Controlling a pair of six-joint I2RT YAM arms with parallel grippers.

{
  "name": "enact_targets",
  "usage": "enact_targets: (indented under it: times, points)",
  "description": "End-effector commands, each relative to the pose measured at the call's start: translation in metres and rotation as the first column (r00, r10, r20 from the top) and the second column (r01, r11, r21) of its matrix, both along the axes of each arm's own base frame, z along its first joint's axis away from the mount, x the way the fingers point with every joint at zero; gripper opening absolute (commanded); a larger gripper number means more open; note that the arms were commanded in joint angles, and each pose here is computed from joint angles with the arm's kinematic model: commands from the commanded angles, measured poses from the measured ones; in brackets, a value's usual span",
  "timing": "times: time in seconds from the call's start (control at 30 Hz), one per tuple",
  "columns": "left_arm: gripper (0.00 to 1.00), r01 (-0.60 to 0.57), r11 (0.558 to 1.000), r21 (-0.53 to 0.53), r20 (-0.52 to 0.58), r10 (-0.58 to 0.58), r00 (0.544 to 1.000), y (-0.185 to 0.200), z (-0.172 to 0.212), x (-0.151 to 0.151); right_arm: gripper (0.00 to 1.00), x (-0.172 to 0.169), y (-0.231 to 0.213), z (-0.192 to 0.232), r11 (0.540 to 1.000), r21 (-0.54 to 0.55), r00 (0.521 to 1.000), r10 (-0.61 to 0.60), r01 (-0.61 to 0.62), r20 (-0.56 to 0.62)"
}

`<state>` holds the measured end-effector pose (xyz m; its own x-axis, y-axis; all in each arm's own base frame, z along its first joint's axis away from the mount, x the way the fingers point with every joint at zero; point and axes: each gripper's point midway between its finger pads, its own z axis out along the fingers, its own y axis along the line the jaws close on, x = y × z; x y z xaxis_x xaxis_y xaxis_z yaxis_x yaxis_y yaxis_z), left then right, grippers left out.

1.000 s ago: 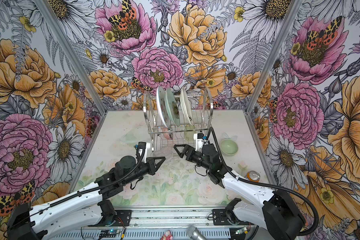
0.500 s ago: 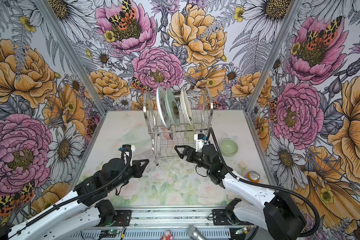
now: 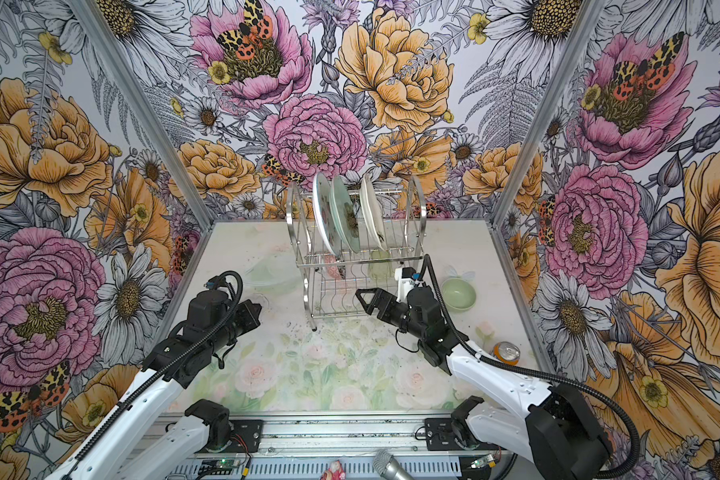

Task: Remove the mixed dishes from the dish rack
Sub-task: 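Carry the clear glass with the left gripper while the right gripper withdraws, then set the clear glass on the table by the green bowl, open the left gripper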

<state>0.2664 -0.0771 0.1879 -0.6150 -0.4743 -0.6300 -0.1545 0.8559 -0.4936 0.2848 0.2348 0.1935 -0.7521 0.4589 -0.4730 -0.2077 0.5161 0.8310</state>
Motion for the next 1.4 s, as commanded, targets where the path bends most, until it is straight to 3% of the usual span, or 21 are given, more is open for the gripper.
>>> enact_targets:
  times: [0.0, 0.6, 0.83, 1.13, 1.37]
  points:
    - [0.0, 0.049, 0.998, -0.03, 0.082, -0.047, 0.995, -0.004, 0.027, 0.025, 0.99, -0.001, 0.0, 0.017, 0.999, 0.032, 0.999, 0.024, -0.025, 0.033]
    - [0.0, 0.026, 0.999, 0.023, -0.012, -0.026, 1.0, 0.02, 0.012, 0.133, 0.99, 0.004, -0.002, 0.002, 0.998, 0.005, 0.998, 0.057, -0.057, 0.015]
    - [0.0, 0.014, 0.996, 0.087, -0.113, -0.005, 0.994, 0.037, -0.008, 0.171, 0.99, 0.002, -0.005, -0.012, 0.997, -0.048, 0.998, 0.059, -0.058, 0.017]
    - [0.0, 0.053, 0.975, 0.217, -0.236, 0.0, 0.972, 0.051, -0.017, 0.201, 0.99, -0.001, -0.009, -0.022, 0.99, -0.127, 0.997, 0.07, -0.067, 0.017]
    - [0.0, 0.091, 0.939, 0.333, -0.37, 0.041, 0.928, 0.079, -0.035, 0.205, 0.99, -0.008, -0.014, -0.03, 0.969, -0.234, 0.996, 0.086, -0.077, 0.026]
